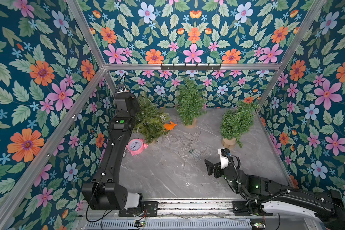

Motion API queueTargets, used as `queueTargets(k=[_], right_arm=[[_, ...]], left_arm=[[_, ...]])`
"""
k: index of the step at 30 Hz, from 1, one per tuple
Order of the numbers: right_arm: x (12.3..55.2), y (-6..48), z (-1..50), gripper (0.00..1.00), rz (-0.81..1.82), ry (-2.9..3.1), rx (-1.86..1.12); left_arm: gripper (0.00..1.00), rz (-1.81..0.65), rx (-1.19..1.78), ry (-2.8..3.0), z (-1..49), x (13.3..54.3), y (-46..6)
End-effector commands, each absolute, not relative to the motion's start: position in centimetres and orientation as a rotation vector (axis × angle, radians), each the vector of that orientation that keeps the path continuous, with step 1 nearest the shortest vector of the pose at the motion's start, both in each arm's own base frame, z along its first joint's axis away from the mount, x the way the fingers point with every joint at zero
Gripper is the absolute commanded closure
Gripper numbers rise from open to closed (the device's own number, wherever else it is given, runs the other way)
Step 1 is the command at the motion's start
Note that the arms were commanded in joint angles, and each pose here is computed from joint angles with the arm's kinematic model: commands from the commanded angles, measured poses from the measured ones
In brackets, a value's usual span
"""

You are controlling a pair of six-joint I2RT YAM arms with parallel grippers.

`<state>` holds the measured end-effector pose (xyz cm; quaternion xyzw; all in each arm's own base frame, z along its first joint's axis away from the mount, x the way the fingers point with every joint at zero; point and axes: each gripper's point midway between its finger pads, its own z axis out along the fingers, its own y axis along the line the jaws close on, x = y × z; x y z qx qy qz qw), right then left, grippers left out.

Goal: Wrap string light around the christmas tree
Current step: Move the christmas tree to the center of the board.

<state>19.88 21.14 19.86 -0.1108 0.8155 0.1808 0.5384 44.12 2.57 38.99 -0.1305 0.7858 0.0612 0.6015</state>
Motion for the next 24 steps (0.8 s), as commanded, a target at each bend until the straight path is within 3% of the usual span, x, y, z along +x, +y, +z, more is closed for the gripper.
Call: queueTargets(k=[1,3,6,14,20,24], right_arm=[[19.9,21.2,20.2,0.01,0.438,1.937,-0.251],[20.0,21.2,20.2,0.01,0.441,1.934,-0.25],[20.0,21.3,20.2,0.01,0.436,1.94,-0.248],[20.1,21.1,20.7,0.01,0.426,1.928,-0.251],[20.3,21.5,20.7,0.01,0.425,1.934,-0.255],[20.3,21.5,21.0,0.01,0.427,1.933,-0.254]], left_arm=[[0.53,0.046,-0.296,1.806,38.7,44.8,2.2],[0.66,-0.042,-0.252,1.819,38.4,45.6,0.9],[0.75,-0.159,-0.174,1.836,38.0,46.4,-1.2],[0.83,-0.19,-0.292,1.84,37.7,46.1,-0.5],[1.0,-0.335,-0.284,1.826,38.3,46.8,-2.3],[1.0,-0.346,-0.243,1.778,39.7,47.1,-2.6]])
